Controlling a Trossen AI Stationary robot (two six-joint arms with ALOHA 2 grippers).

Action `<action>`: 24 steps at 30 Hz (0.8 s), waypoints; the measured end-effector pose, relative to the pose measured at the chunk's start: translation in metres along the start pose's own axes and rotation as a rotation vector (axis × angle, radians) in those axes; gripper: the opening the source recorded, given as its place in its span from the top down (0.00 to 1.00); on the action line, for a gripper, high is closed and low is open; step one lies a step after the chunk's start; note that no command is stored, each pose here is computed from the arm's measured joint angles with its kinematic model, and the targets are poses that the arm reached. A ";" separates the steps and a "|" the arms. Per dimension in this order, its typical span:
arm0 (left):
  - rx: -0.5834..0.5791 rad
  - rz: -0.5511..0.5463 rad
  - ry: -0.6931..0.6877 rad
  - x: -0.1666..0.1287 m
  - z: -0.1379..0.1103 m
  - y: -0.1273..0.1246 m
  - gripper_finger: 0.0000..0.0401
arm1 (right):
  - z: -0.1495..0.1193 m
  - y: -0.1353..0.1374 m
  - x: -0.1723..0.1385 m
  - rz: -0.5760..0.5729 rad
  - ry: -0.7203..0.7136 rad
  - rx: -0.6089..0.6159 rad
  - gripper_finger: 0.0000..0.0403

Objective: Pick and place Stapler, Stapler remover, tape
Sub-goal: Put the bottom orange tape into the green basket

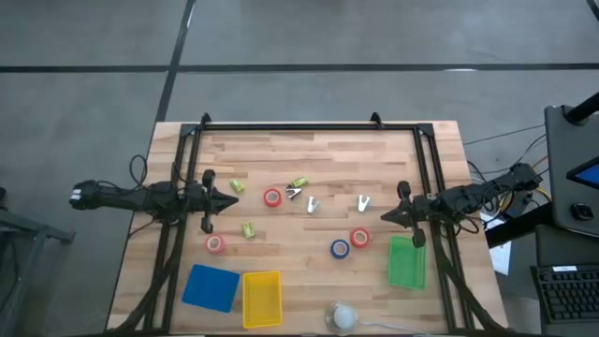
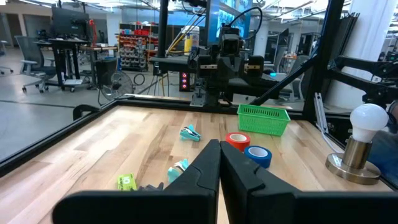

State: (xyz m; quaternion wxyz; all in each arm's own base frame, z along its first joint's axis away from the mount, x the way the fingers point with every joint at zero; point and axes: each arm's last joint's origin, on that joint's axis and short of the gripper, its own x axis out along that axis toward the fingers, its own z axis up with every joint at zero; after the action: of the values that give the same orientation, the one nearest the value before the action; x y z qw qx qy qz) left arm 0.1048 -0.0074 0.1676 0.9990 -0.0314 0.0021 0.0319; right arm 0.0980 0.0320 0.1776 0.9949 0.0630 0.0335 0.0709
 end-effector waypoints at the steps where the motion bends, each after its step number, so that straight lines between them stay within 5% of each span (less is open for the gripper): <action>1: 0.000 0.000 0.000 0.000 0.000 0.000 0.97 | 0.002 0.000 0.000 0.007 -0.021 0.038 0.98; 6: 0.000 0.000 0.000 0.000 0.000 0.000 0.97 | 0.017 0.002 -0.001 0.052 -0.161 0.288 0.98; 16: 0.000 0.000 0.001 0.000 0.000 0.000 0.97 | 0.017 0.005 0.012 0.049 -0.157 0.416 0.96; 24: 0.000 0.000 0.003 0.000 0.000 0.000 0.97 | 0.017 0.011 0.045 -0.134 0.058 0.487 0.69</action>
State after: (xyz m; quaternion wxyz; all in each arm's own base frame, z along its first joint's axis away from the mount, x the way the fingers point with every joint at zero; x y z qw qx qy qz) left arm 0.1048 -0.0074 0.1673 0.9990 -0.0312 0.0034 0.0320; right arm 0.1425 0.0472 0.1932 0.9515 0.2965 0.0824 -0.0036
